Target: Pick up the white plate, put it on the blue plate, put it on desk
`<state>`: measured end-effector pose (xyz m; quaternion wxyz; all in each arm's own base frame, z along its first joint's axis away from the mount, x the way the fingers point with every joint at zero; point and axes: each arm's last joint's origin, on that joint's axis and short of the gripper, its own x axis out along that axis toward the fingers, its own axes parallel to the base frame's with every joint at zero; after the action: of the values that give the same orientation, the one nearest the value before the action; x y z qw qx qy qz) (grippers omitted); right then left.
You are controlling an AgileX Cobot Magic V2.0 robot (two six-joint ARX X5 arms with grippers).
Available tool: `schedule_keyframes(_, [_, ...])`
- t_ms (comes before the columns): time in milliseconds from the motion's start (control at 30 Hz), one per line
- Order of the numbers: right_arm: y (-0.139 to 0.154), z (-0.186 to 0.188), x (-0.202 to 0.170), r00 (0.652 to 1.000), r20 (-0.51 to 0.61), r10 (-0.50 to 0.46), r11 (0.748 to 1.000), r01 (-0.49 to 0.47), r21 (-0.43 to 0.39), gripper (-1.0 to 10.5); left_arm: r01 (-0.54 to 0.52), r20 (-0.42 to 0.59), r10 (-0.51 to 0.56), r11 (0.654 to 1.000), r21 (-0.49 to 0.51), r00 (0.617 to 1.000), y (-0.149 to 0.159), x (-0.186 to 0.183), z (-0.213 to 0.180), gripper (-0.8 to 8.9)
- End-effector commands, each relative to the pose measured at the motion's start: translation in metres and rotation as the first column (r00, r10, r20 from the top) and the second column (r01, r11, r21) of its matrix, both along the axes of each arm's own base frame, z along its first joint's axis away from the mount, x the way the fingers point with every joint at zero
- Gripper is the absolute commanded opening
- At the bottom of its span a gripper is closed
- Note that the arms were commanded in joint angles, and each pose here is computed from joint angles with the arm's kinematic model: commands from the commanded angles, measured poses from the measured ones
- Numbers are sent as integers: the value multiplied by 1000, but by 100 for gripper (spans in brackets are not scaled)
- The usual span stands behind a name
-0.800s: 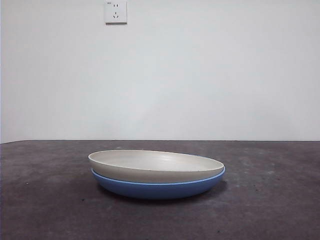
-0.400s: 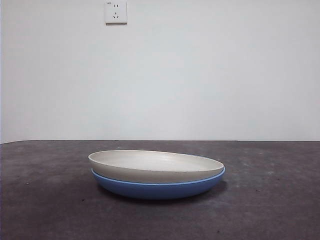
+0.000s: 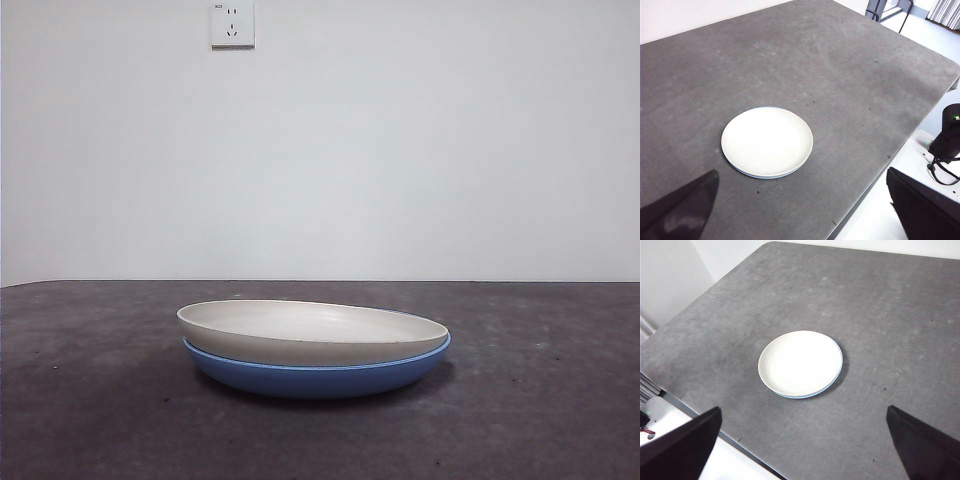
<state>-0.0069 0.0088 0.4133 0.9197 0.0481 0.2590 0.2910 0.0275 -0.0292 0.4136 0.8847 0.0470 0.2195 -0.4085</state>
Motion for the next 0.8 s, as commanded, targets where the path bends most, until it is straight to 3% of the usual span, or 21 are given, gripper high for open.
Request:
schedule_keyframes(33, [-1,-1,-4,999,-31,9,1000,-10,-18,214,11,17,-11,1000,-10,1000,0,-1,4,382])
schedule_keyframes(67, [-1,-1,-4,1000,-29,9,1000,-10,-18,65,11,17,-11,1000,-10,1000,0,-1,4,247])
schedule_keyframes(100, [-1,-1,-4,1000,-27,9,1000,-9,-18,-4,11,17,-11,1000,-10,1000,0,-1,4,122])
schedule_keyframes(133, [-1,0,-4,1000,-24,9,1000,-9,-16,21,10,17,-10,1000,-11,1000,0,-1,4,2])
schedule_keyframes(800, [-1,1,-3,1000,-5,9,1000,-9,-11,20,-10,15,10,1000,-9,1000,0,1,3,27])
